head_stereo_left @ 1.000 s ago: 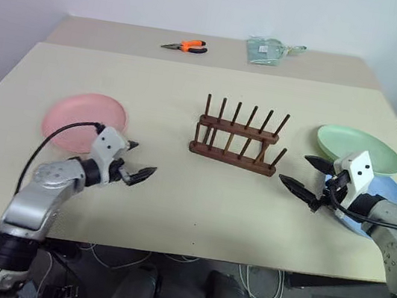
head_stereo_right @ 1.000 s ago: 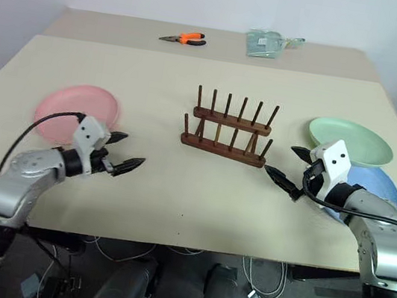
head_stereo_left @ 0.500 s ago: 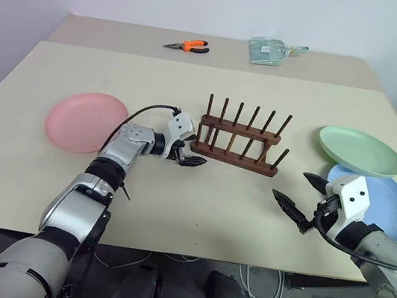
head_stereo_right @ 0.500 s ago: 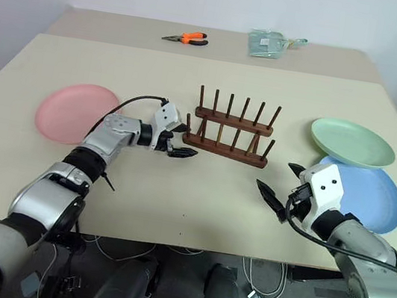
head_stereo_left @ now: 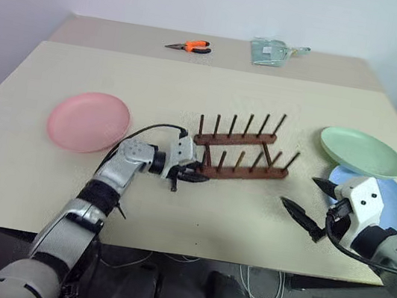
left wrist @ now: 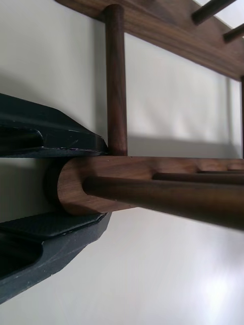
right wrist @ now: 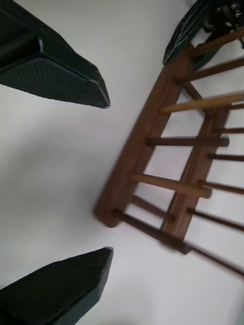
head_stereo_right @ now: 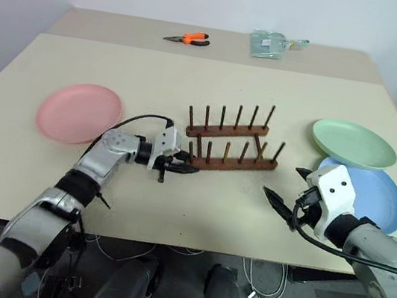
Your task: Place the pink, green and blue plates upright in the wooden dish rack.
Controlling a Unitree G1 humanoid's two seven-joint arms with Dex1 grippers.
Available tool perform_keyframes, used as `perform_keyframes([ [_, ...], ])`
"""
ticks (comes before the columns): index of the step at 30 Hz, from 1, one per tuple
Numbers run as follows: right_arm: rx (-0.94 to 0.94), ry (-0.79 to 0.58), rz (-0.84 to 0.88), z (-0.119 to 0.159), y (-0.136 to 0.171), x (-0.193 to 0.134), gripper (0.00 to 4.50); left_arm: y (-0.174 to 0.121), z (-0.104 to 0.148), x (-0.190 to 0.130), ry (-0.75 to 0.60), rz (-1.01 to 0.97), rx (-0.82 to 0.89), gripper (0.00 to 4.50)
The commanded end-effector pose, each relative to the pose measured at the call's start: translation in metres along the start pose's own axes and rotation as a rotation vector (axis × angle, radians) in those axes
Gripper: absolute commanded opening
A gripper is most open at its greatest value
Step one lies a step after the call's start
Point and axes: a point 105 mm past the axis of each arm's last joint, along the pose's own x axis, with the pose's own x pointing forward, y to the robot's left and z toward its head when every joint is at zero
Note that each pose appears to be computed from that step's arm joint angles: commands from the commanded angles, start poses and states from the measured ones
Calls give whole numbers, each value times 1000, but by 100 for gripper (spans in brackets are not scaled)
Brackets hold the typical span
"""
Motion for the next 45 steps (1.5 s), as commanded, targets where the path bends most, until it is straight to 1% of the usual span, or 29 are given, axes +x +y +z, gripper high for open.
perform_keyframes([
  [1,-18,30,-1,-4,-4,-9,450,-12,15,0,-28,-38,1,78],
  [3,-18,55,-9,-12,-7,-12,450,-9,8,-1,10,-4,-24,183],
  [4,-19,63,-15,-14,-9,-13,450,-7,6,-3,22,13,-35,217],
  [6,-16,72,-13,-18,-10,-15,450,-4,2,-8,50,47,-50,321],
  [8,-20,89,5,-23,-7,-16,391,-5,-7,-16,93,71,-62,420],
  [9,-16,95,21,-25,-4,-16,358,-8,-12,-24,115,78,-79,422],
  [10,-11,108,50,-29,3,-15,311,-11,-18,-35,132,90,-108,412],
  [11,-8,115,70,-31,7,-14,256,-14,-20,-42,142,98,-127,392],
  [12,-9,122,88,-34,11,-12,205,-18,-21,-48,146,99,-150,352],
  [14,-9,127,117,-40,21,-4,108,-36,-13,-52,126,56,-178,260],
  [15,-17,126,109,-43,23,2,45,-44,-8,-50,111,43,-170,200],
  [16,-32,121,89,-45,22,8,3,-49,-3,-45,99,48,-149,160],
  [17,-43,118,73,-46,20,12,3,-51,0,-42,92,58,-135,160],
  [20,-50,123,28,-53,16,31,3,-52,9,-16,60,110,-93,160],
  [22,-71,130,-11,-56,12,45,3,-46,11,1,57,178,-107,160],
  [24,-89,128,-43,-56,7,54,3,-38,7,8,73,242,-129,160],
  [25,-96,128,-55,-56,4,57,3,-34,5,10,86,267,-135,160],
  [27,-128,127,-120,-53,-9,70,3,-13,-6,13,137,402,-143,160],
  [29,-155,121,-166,-48,-19,80,3,1,-13,13,160,490,-166,160],
  [33,-184,103,-201,-42,-32,94,3,14,-19,11,160,551,-182,160],
  [36,-148,64,-186,-32,-35,100,3,16,-19,9,147,549,-165,160],
  [38,-125,31,-104,-23,-24,96,56,17,-17,-4,127,551,-169,155],
  [39,-133,-4,-49,-15,-15,93,87,20,-15,-15,100,567,-197,155],
  [40,-136,-31,-4,-8,-8,89,134,23,-12,-26,68,585,-219,212],
  [41,-139,-51,27,-2,-2,86,189,26,-7,-37,28,607,-241,248],
  [42,-145,-62,51,2,3,82,229,32,1,-54,-35,652,-265,287],
  [44,-161,-70,80,7,9,78,336,46,12,-86,-126,767,-305,393],
  [45,-163,-72,111,9,15,77,391,59,13,-112,-157,880,-326,445],
])
